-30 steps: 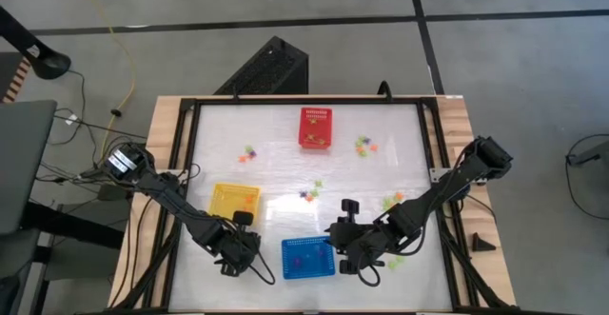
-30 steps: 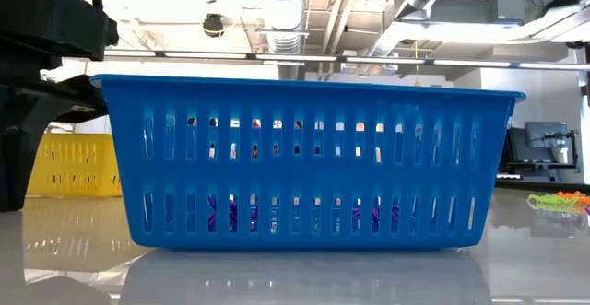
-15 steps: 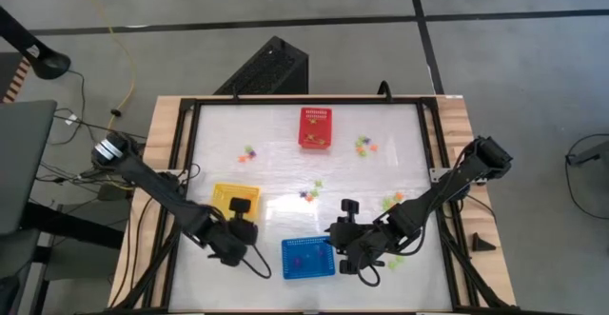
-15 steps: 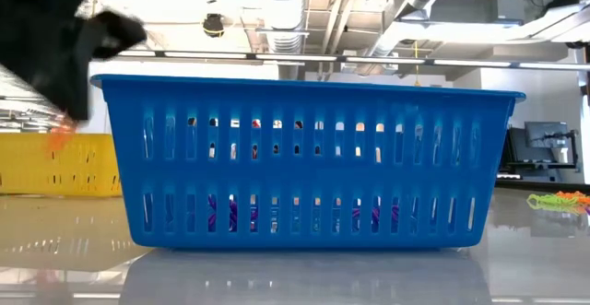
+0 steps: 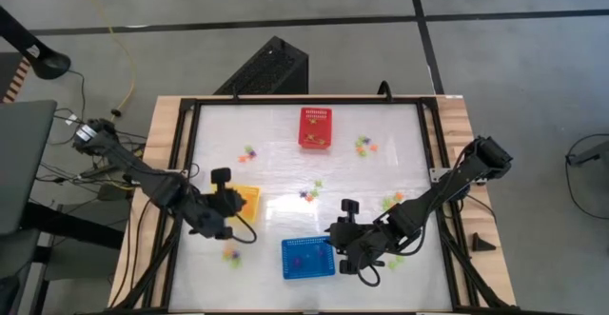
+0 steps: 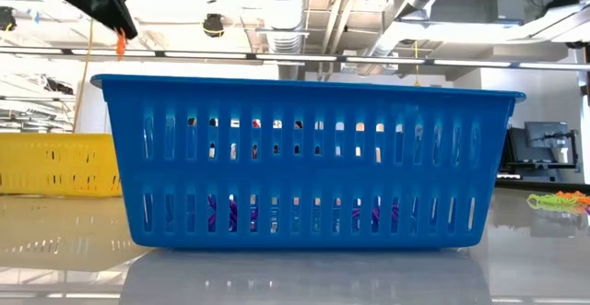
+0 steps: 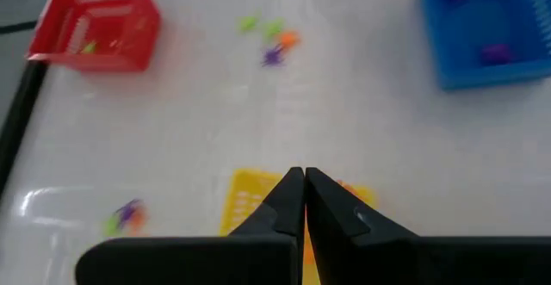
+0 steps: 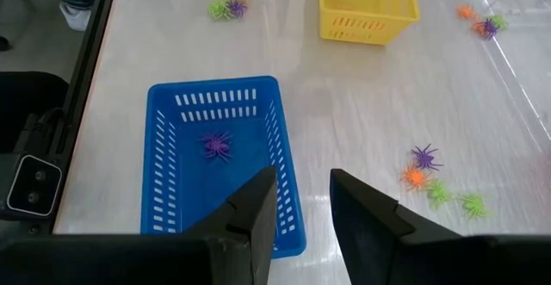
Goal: Sort Halloween decoration
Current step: Put the orange spider toy into the yellow basket, then put the purple spider toy into the blue basket
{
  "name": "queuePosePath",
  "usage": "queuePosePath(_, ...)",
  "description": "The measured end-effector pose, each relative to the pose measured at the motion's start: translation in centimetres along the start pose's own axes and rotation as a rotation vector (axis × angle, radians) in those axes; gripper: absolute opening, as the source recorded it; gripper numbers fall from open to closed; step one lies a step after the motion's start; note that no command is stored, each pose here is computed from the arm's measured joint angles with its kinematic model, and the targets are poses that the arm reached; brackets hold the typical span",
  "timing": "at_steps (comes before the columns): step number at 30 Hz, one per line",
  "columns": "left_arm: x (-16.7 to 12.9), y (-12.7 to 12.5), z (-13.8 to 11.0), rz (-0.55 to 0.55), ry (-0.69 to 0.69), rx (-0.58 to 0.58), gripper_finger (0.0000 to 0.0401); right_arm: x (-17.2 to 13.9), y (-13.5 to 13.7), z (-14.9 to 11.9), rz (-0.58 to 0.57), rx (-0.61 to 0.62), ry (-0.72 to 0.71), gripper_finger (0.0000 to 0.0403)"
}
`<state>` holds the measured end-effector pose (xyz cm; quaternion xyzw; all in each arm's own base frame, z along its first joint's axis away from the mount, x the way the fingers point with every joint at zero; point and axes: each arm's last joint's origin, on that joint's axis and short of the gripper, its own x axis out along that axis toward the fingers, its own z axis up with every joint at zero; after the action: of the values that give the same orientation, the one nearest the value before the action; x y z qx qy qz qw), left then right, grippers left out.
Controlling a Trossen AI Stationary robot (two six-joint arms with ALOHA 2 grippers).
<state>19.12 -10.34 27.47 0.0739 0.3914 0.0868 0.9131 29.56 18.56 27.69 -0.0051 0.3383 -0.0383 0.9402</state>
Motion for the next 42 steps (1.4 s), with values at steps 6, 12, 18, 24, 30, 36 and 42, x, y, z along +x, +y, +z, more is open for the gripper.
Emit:
queuePosePath(6, 0.7, 1.2, -0.4, 0.045, 0.087, -0.003, 0.0018, 0.0, 0.0, 0.0, 0.0, 0.0, 0.001, 0.0141)
queuePosePath(12, 1.0, 1.7, -0.3, 0.051, 0.105, -0.036, 0.0079, 0.0, 0.0, 0.0, -0.001, -0.001, 0.002, 0.0141)
queuePosePath(18, 1.1, 1.7, -0.3, 0.016, 0.126, -0.085, 0.0119, 0.0, 0.0, 0.0, -0.001, -0.001, 0.002, 0.0141)
queuePosePath(24, 0.2, -0.5, -0.4, -0.334, 0.2, -0.123, 0.0124, 0.0, 0.0, 0.0, -0.001, -0.002, 0.002, 0.0141)
queuePosePath(30, -0.9, -4.7, -0.8, -0.467, 0.123, -0.039, 0.0124, 0.0, 0.0, 0.0, -0.001, -0.001, 0.002, 0.0141)
queuePosePath(36, 1.0, -8.8, -3.1, -0.396, 0.209, 0.106, 0.0124, 0.0, 0.0, 0.0, 0.0, 0.0, 0.001, 0.0141)
queuePosePath(42, 4.7, -10.7, -4.4, -0.291, 0.269, 0.263, 0.0124, 0.0, 0.0, 0.0, 0.0, 0.001, -0.001, 0.0141)
